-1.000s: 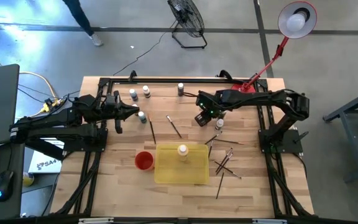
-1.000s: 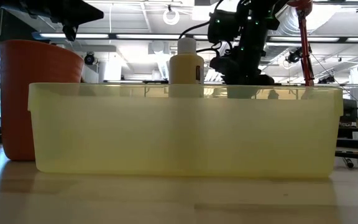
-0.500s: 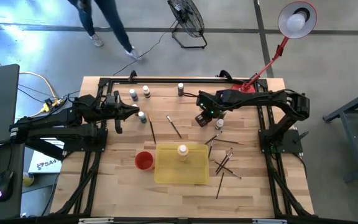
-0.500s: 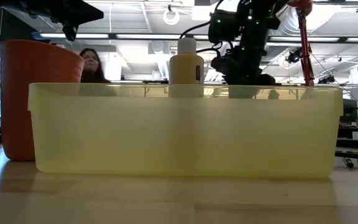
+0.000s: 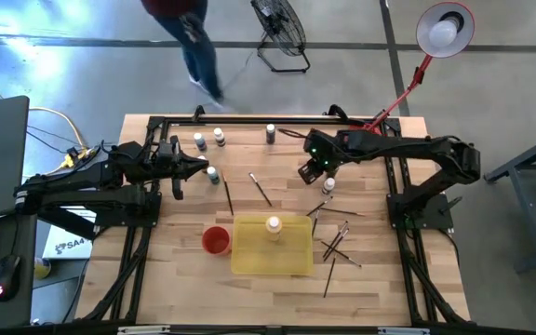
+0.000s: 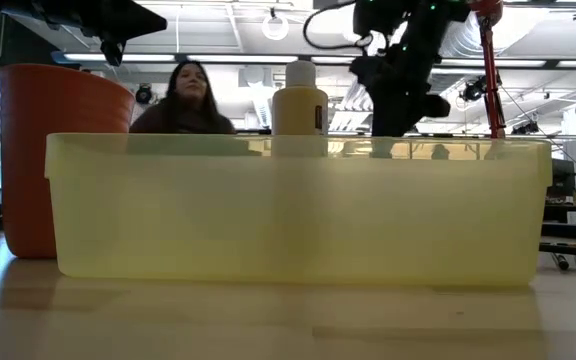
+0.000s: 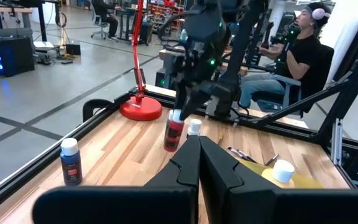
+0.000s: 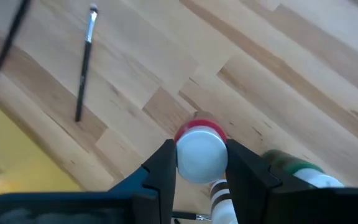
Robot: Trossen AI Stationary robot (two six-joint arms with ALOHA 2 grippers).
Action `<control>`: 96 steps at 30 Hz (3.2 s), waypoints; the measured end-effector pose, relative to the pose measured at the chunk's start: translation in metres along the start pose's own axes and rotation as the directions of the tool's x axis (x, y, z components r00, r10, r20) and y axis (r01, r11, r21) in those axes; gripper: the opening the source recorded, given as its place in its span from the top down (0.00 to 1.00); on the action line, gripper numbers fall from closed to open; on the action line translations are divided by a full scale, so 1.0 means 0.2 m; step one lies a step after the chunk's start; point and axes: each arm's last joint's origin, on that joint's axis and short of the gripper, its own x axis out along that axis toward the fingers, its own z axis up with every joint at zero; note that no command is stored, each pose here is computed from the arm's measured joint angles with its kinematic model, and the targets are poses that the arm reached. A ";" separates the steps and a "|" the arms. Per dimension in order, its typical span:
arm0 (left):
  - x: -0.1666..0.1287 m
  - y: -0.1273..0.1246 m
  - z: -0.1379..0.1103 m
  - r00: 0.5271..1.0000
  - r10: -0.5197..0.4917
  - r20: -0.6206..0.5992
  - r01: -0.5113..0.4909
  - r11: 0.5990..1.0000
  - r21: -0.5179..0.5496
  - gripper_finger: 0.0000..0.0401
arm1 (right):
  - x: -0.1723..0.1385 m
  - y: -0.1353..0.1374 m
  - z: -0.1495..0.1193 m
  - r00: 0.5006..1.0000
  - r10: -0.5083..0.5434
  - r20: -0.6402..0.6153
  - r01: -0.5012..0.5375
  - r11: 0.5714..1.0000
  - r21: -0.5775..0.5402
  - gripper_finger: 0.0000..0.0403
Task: Pick & Place Paint Supplies
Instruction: Put the red paint bottle into the yellow bin
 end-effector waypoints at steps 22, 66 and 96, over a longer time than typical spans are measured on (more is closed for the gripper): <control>0.00 0.00 0.00 1.000 0.003 0.000 -0.003 1.000 0.000 1.00 | -0.25 -0.04 -0.02 0.989 0.046 0.143 -0.050 0.998 0.026 0.74; 0.00 0.00 0.00 1.000 0.001 0.000 -0.001 1.000 0.000 1.00 | -0.51 0.27 -0.13 0.946 0.249 0.209 -0.229 0.966 -0.117 0.74; 0.00 0.00 0.00 1.000 0.002 0.000 -0.002 1.000 -0.007 1.00 | -0.46 0.49 -0.38 0.948 0.316 0.043 -0.307 0.941 -0.142 0.74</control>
